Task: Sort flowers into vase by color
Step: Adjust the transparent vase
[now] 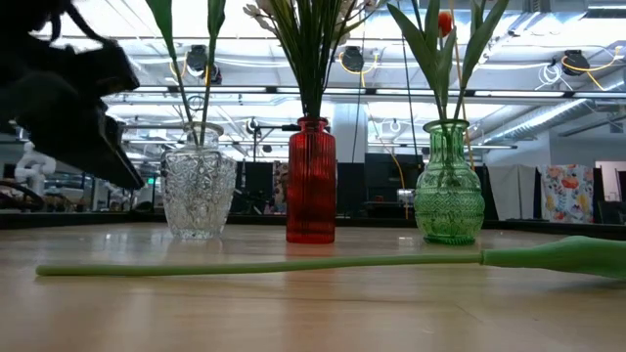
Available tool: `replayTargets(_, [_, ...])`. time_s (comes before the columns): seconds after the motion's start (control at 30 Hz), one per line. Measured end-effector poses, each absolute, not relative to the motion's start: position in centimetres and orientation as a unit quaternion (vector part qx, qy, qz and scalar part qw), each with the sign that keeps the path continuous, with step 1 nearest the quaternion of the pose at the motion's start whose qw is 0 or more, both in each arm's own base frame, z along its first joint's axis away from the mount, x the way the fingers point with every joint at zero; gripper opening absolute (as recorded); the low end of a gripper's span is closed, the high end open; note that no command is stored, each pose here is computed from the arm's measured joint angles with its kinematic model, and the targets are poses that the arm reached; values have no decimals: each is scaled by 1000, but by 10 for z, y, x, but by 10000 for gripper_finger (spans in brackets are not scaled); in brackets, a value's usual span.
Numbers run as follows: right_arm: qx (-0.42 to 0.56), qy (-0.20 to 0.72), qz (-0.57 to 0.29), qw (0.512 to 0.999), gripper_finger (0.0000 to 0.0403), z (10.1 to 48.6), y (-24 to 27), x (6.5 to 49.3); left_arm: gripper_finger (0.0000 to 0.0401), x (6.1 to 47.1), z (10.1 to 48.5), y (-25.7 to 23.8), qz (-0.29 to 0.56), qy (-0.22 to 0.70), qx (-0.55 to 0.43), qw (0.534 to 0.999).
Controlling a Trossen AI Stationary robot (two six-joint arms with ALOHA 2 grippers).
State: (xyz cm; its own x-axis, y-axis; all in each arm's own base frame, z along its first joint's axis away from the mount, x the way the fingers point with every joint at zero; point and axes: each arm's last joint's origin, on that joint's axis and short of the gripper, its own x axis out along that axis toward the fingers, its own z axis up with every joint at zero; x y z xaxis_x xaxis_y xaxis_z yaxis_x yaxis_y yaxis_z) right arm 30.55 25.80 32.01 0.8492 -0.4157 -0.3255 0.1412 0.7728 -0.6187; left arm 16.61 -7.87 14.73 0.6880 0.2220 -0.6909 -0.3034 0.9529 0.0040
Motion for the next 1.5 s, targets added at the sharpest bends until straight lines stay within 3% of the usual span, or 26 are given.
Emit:
replayTargets(0.13, [-299, 228, -153, 914, 0, 320, 258, 305, 212, 161, 138, -75, 150, 374, -44, 914])
replayTargets(0.37, [-291, 242, -117, 918, 0, 318, 259, 306, 342, 159, 130, -73, 132, 358, -13, 924])
replayTargets(0.47, [-287, 247, -103, 920, 0, 318, 260, 306, 372, 164, 133, -72, 119, 333, -2, 935])
replayTargets(0.83, [-270, 255, -85, 925, 0, 317, 259, 307, 380, 152, 117, -53, 112, 350, 36, 929])
replayTargets(1.5, [-238, 289, -27, 927, 0, 314, 247, 320, 380, 151, 153, -14, 18, 279, 15, 960])
